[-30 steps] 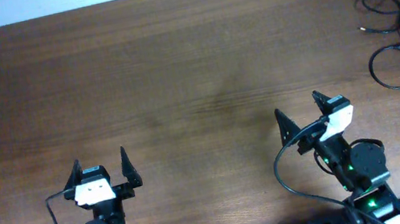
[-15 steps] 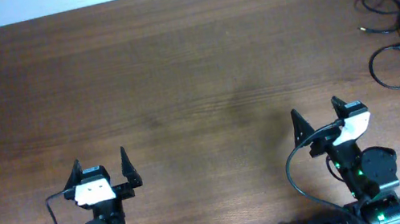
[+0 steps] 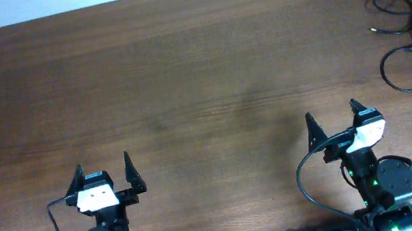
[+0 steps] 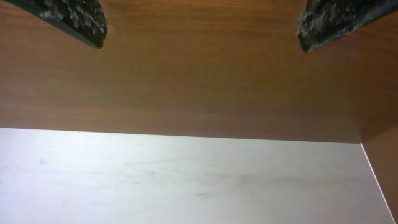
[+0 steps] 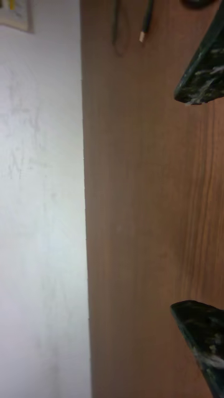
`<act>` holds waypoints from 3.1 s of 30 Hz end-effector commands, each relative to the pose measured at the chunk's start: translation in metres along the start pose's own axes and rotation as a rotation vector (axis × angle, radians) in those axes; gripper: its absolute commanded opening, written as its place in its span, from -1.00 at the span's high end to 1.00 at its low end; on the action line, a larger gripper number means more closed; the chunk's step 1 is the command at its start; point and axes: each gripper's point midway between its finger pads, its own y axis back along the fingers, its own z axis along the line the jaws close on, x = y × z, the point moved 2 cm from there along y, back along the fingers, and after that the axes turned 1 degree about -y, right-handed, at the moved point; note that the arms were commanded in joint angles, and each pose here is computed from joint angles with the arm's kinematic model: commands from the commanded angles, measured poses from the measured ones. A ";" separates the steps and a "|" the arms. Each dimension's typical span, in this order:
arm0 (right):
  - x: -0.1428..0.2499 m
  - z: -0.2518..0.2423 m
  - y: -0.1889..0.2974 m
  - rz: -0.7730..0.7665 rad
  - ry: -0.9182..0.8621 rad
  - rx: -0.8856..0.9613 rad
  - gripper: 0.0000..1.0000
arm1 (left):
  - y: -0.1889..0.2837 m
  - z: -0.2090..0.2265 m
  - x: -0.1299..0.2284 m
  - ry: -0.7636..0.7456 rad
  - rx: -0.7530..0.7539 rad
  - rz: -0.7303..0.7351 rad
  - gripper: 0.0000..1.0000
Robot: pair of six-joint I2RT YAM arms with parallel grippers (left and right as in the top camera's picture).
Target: Untangle cables
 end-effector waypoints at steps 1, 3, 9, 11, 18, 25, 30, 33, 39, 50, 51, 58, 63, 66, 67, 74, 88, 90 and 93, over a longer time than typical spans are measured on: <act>0.002 -0.005 0.000 0.002 0.123 0.030 -0.97 | 0.000 -0.002 0.000 -0.012 0.011 0.000 -0.97; 0.002 -0.010 0.001 0.005 0.122 0.060 -0.97 | 0.000 -0.002 0.000 -0.012 0.011 0.000 -0.97; 0.002 -0.014 0.001 0.006 0.121 0.086 -0.97 | 0.000 -0.002 0.000 -0.012 0.011 0.000 -0.97; 0.002 -0.014 0.001 0.006 0.121 0.088 -0.97 | 0.000 -0.002 0.000 -0.012 0.011 0.000 -0.97; 0.002 -0.014 0.001 0.005 0.118 0.086 -0.97 | 0.000 -0.002 0.000 -0.012 0.011 0.000 -0.98; 0.002 -0.013 0.001 0.005 0.118 0.084 -0.97 | 0.000 -0.002 0.000 -0.012 0.011 0.000 -0.97; 0.002 -0.013 0.001 0.006 0.118 0.084 -0.97 | 0.000 -0.002 0.000 -0.012 0.011 0.000 -0.97; 0.002 -0.013 0.001 0.005 0.118 0.084 -0.97 | 0.000 -0.002 0.000 -0.012 0.011 0.000 -0.97; 0.002 -0.013 0.001 0.006 0.118 0.085 -0.97 | 0.000 -0.002 0.000 -0.012 0.011 0.000 -0.97; 0.002 -0.013 0.001 0.005 0.118 0.085 -0.97 | 0.000 -0.002 0.000 -0.012 0.011 0.000 -0.97; 0.002 -0.013 0.001 0.006 0.118 0.085 -0.97 | 0.000 -0.002 0.000 -0.012 0.011 0.000 -0.98; 0.002 -0.013 0.001 0.005 0.118 0.085 -0.98 | 0.000 -0.002 0.000 -0.012 0.011 0.000 -0.97; 0.002 -0.013 0.001 0.006 0.118 0.085 -0.97 | 0.000 -0.002 0.000 -0.012 0.011 0.000 -0.97; 0.002 -0.013 0.001 0.006 0.118 0.085 -0.97 | 0.000 -0.002 0.000 -0.012 0.011 0.000 -0.97; 0.002 -0.013 0.001 0.006 0.118 0.085 -0.97 | 0.000 -0.002 0.000 -0.012 0.011 0.000 -0.98; 0.002 -0.013 0.001 0.006 0.118 0.085 -0.97 | 0.000 -0.002 0.000 -0.012 0.011 0.000 -0.97; 0.002 -0.013 0.001 0.006 0.118 0.085 -0.97 | 0.000 -0.002 0.000 -0.012 0.011 0.000 -0.97; 0.002 -0.013 0.001 0.006 0.118 0.085 -0.97 | 0.000 -0.002 0.000 -0.012 0.011 0.000 -0.97; 0.002 -0.013 0.001 0.006 0.118 0.085 -0.97 | 0.000 -0.002 0.000 -0.012 0.011 0.000 -0.97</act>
